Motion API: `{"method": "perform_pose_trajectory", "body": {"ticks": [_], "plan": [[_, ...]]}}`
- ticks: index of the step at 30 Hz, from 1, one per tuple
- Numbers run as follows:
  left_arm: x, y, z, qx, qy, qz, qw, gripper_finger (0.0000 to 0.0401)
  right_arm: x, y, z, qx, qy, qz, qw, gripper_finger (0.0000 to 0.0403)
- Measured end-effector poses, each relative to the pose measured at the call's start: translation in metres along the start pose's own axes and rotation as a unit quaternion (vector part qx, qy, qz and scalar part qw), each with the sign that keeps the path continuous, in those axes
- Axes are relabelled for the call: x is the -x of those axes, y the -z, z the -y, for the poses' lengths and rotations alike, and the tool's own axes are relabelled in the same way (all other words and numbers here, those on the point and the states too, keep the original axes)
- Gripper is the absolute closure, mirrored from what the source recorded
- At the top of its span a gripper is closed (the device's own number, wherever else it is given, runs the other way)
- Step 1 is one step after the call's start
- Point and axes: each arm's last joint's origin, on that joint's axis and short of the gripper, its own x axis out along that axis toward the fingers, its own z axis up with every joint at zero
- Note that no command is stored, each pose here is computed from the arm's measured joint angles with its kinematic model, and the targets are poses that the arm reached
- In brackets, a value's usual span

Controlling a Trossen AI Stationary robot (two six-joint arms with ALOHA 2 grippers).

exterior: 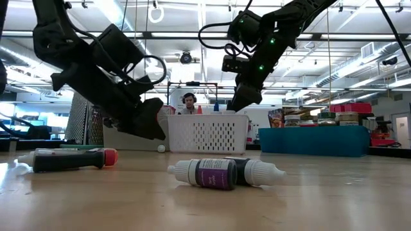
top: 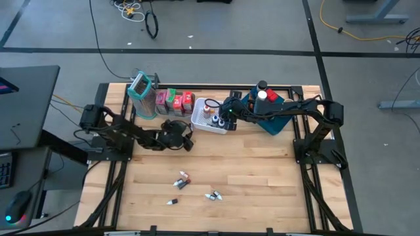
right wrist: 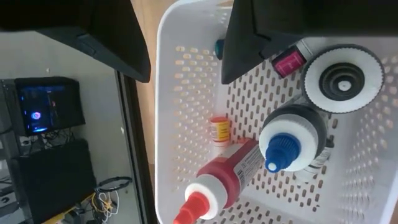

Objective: Pick & Place Kitchen Items
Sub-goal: Put the top small purple food coloring bottle into the white bin

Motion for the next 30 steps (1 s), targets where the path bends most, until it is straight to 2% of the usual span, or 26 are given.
{"method": "perform_pose_trajectory", "body": {"ticks": [6,30], "plan": [[-0.007,-0.004,-0.009,0.006,-0.018,-0.001,1.000,0.0175,0.000,0.000,0.000,0.006,0.000,0.000,1.000,0.0195],[-0.010,-0.006,-0.011,0.039,-0.001,-0.014,0.999,0.0179,0.000,-0.002,0.001,-0.001,0.003,0.009,1.000,0.0195]]}}
